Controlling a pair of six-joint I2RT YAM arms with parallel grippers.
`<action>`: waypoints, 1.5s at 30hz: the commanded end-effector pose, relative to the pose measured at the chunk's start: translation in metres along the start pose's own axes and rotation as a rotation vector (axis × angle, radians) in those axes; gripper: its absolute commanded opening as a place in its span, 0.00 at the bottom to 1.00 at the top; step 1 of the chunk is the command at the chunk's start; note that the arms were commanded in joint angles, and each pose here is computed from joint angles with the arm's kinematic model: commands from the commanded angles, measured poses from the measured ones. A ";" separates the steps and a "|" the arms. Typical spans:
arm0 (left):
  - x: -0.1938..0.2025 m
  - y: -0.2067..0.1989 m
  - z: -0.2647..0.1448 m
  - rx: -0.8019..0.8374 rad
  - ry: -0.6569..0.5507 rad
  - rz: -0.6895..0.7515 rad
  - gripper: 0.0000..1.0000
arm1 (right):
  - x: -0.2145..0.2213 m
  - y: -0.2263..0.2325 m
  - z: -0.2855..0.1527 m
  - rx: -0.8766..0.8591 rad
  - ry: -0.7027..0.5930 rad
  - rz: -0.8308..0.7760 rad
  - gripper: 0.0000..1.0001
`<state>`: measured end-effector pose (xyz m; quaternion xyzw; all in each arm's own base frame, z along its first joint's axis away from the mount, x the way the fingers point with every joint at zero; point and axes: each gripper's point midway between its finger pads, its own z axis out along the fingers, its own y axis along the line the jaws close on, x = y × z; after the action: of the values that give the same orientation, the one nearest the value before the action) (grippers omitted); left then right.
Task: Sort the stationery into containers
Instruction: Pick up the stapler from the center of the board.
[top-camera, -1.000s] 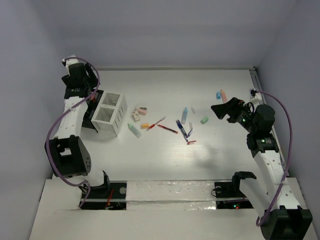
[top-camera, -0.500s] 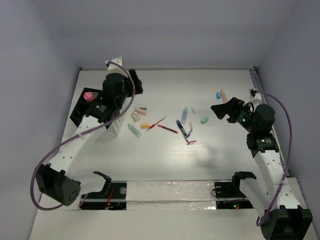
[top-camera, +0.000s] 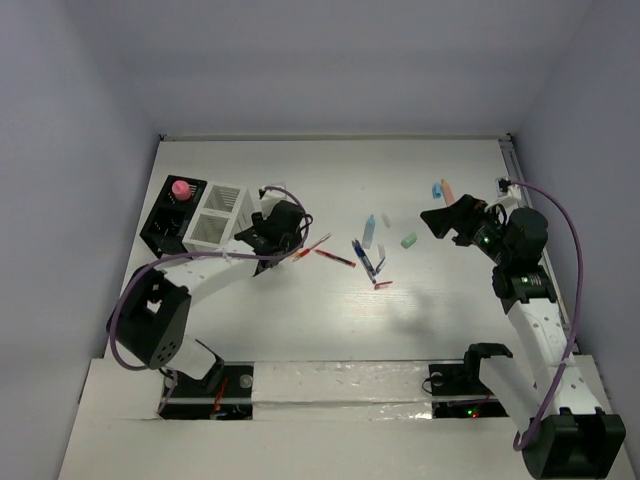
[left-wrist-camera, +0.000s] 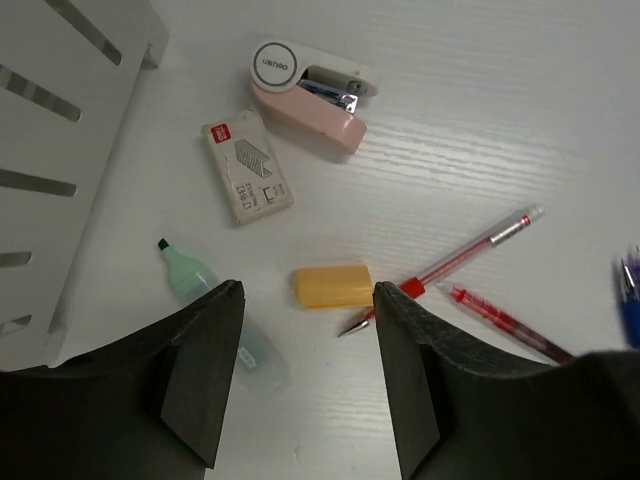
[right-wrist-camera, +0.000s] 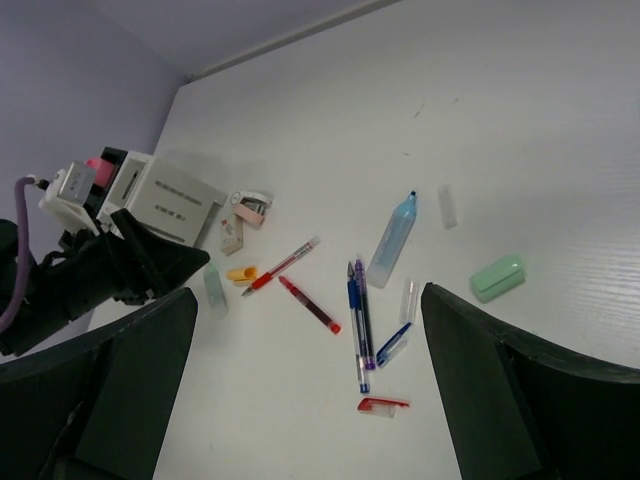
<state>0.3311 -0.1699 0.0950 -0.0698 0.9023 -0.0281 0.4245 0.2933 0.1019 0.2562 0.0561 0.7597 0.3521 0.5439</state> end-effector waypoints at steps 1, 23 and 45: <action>-0.022 -0.006 0.018 -0.046 -0.094 -0.053 0.52 | -0.007 0.010 0.002 -0.046 -0.021 -0.023 1.00; -0.023 0.024 0.077 -0.163 -0.097 -0.093 0.48 | -0.006 0.015 0.003 -0.061 -0.007 -0.024 1.00; -0.076 -0.006 0.025 -0.019 -0.189 -0.127 0.04 | -0.005 0.013 0.003 -0.055 -0.006 -0.024 1.00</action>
<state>0.3889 -0.1457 0.0573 -0.1294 0.8891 0.0166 0.4388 0.2933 0.1068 0.2520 0.0515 0.7643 0.3577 0.5341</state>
